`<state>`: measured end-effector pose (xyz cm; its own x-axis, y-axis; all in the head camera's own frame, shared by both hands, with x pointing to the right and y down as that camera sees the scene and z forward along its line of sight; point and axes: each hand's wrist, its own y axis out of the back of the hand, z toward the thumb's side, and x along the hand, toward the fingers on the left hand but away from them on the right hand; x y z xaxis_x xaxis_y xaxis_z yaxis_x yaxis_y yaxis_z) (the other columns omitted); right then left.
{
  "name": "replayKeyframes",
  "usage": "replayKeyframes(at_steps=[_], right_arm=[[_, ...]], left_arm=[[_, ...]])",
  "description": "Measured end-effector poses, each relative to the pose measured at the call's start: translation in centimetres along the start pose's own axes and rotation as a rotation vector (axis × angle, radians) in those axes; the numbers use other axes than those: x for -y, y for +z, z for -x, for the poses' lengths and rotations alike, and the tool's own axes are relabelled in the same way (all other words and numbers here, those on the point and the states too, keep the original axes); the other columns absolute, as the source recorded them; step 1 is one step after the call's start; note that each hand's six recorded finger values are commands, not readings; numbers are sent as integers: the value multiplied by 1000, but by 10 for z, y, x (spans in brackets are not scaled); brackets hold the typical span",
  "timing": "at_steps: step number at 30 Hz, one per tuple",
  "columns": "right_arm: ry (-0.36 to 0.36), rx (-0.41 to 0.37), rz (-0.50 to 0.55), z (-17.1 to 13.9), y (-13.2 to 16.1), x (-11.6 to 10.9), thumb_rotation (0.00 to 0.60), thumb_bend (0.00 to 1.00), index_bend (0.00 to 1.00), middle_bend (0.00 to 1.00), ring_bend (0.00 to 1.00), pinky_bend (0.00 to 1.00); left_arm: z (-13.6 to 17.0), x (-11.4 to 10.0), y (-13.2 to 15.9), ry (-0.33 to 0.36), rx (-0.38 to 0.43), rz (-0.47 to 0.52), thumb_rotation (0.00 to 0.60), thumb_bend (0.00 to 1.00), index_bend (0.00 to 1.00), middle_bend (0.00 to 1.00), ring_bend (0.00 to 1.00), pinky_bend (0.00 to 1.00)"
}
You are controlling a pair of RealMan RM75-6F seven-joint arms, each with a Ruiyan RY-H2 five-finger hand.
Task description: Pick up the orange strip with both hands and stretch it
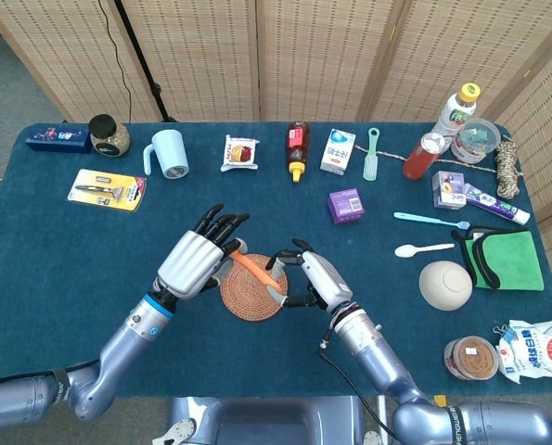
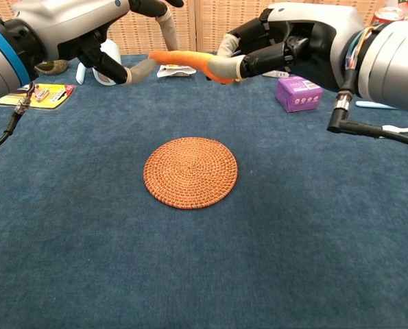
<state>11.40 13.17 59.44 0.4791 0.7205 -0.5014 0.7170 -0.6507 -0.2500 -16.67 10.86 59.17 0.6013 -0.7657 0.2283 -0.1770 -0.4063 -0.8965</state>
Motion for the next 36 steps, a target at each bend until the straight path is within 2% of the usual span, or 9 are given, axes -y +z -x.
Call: replayKeyframes(at_steps=[19,23,36], right_arm=[[3,-14,14,-4,4,-1,600,513,701,391,328,15],[4,-20,19,-5,5,-2,600,514,703,394,332,17],[7,-29,20,-7,8,-2,600,514,707,398,340,24]], left_arm=[[-4,1,3,13,-11,2,600,451,515,171,171,38],[-5,0,4,21,-13,6,600,462,561,193,186,46],[-6,-3,4,37,-24,11,600,508,611,225,208,52]])
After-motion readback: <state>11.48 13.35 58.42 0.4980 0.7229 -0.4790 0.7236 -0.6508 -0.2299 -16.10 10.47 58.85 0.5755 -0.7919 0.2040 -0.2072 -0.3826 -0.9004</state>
